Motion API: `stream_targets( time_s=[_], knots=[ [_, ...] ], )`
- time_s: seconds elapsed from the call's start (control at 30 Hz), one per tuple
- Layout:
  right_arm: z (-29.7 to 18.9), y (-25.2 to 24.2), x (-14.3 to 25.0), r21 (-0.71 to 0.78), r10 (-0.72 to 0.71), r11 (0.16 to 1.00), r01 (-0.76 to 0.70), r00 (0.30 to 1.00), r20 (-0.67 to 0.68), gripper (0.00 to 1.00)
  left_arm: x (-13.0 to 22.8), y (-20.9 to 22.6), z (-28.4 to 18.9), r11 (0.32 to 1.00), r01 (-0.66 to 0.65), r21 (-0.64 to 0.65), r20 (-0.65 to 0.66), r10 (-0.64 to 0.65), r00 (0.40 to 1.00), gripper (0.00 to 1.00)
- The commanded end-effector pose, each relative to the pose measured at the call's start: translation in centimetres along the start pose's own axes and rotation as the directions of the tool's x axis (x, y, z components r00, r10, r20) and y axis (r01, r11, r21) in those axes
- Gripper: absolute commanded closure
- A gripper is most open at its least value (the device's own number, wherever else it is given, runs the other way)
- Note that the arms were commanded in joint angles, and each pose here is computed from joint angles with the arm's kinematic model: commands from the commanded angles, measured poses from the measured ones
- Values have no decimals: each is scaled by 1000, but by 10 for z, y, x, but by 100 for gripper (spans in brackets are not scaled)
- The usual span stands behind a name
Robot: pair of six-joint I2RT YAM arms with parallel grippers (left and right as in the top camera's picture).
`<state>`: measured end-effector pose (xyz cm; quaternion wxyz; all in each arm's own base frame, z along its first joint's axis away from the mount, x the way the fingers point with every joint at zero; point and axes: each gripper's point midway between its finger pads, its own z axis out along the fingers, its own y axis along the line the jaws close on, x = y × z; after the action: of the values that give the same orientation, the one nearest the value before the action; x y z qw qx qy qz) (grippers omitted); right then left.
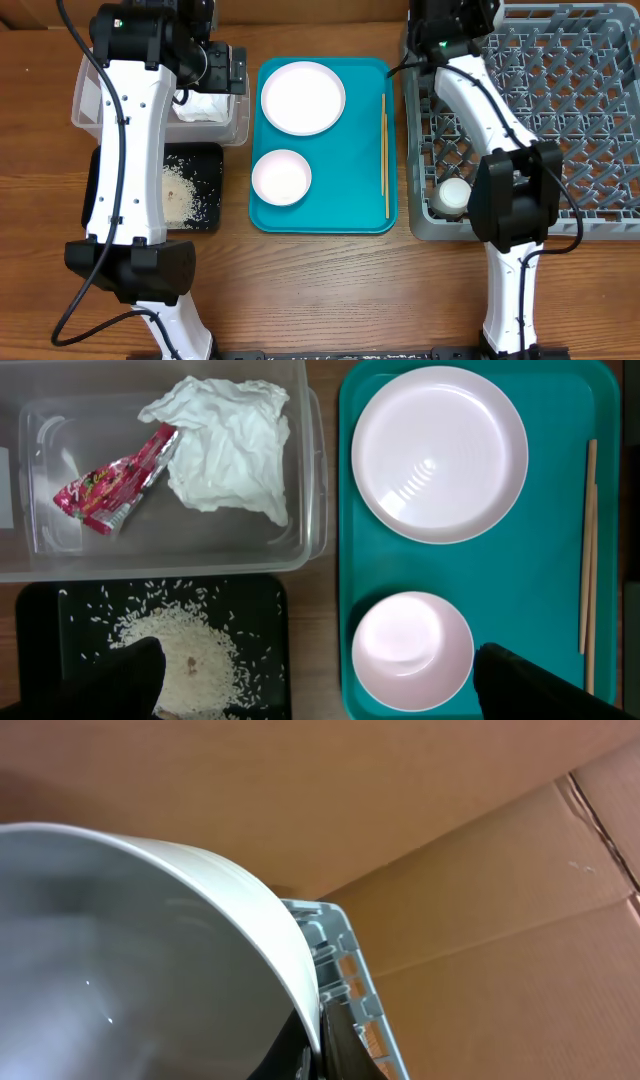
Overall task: Sort waste into correct bins and load items into the dishwasher
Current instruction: 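Grasp the grey bowl with the right gripper and lift toward the rack, then set the grey bowl upright in the rack's back row and release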
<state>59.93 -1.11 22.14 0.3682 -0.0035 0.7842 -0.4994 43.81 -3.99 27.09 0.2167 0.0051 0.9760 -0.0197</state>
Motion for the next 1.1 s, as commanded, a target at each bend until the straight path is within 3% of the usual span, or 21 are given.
stream_targets(
  time_s=[0.0, 0.4, 0.73, 0.97, 1.07],
  knots=[
    [-4, 13, 8, -1, -9, 1000, 9, 1000, -8, 96, -3, 1, -3, 1000, 17, -8, 16, -16, 1000, 0],
    [-1, 29, 28, -14, -27, 1000, 26, 999, -35, 96, -3, 1, -3, 1000, 17, -8, 16, -16, 1000, 0],
    [-25, 45, 18, -42, -44, 998, 44, 999, 5, 96, -3, 1, -3, 1000, 17, -8, 16, -16, 1000, 0],
    [-33, 51, 17, -54, -65, 996, 66, 998, 13, 85, -3, 1, -3, 1000, 16, -8, 16, -16, 1000, 0],
    [-34, 51, 17, -55, -65, 996, 66, 998, 13, 76, -3, 1, -3, 1000, 16, -8, 16, -16, 1000, 0]
  ],
)
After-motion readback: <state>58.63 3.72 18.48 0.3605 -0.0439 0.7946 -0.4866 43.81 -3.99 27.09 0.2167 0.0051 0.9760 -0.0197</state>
